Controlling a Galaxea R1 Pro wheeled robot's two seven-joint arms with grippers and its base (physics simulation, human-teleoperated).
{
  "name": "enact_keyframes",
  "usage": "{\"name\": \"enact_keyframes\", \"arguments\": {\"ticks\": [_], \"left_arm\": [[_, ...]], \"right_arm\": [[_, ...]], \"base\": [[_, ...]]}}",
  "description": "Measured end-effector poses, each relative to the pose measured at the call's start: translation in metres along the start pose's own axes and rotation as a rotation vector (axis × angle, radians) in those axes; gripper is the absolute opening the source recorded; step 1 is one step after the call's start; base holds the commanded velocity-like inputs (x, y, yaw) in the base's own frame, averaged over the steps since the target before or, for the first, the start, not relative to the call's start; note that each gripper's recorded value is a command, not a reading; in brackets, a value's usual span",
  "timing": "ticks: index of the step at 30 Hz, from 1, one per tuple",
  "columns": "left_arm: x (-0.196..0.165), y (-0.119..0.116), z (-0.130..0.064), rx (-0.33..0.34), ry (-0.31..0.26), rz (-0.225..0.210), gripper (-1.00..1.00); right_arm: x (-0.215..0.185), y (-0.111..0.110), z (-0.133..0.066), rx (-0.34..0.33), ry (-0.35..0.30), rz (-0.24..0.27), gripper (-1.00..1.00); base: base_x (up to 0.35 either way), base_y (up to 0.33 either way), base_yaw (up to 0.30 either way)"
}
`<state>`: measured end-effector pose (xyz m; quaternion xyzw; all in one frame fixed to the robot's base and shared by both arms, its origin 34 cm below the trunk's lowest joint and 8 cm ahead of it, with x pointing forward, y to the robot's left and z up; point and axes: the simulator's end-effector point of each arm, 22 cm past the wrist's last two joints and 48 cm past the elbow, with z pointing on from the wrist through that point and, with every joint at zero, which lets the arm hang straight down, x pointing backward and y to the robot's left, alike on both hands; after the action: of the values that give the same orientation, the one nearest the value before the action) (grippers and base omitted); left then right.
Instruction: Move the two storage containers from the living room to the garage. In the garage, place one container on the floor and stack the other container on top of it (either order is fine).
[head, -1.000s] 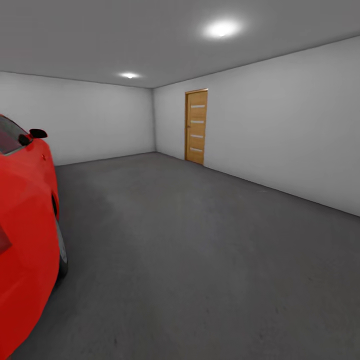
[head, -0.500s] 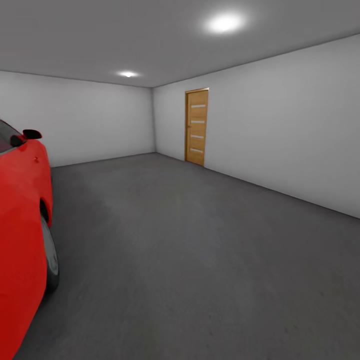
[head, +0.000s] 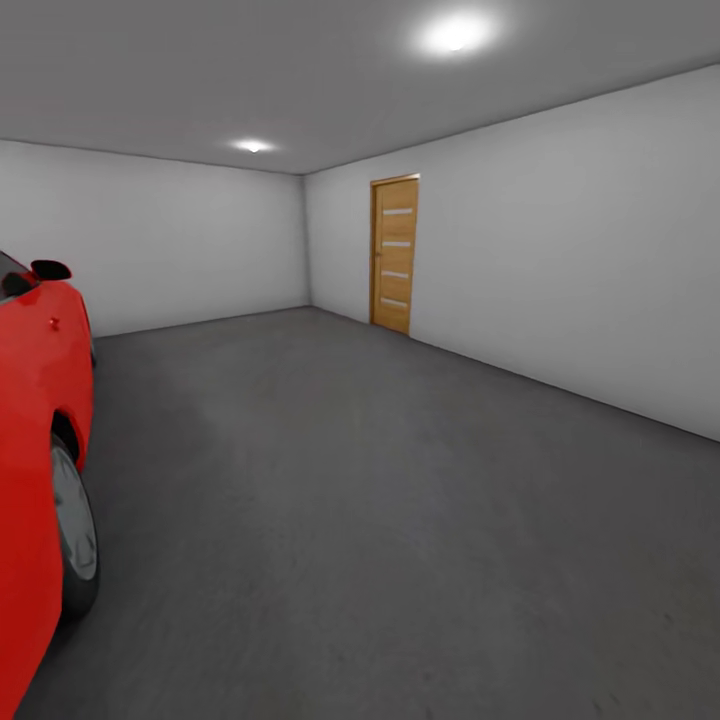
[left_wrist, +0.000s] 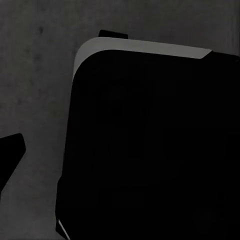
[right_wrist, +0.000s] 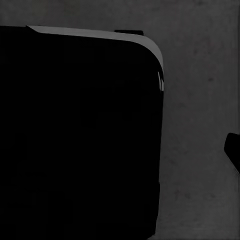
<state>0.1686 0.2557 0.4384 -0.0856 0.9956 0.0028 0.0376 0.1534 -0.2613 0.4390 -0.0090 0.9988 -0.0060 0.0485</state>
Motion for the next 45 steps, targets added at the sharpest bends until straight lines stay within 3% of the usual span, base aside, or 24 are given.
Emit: {"name": "enact_keyframes", "arguments": {"ticks": [45], "left_arm": [[0.0004, 0.0003, 0.0, -0.001, -0.001, -0.002, 1.0]], "right_arm": [[0.0003, -0.0011, 0.0, 0.001, 0.001, -0.003, 1.0]], "base": [[0.323, 0.0, 0.0]]}}
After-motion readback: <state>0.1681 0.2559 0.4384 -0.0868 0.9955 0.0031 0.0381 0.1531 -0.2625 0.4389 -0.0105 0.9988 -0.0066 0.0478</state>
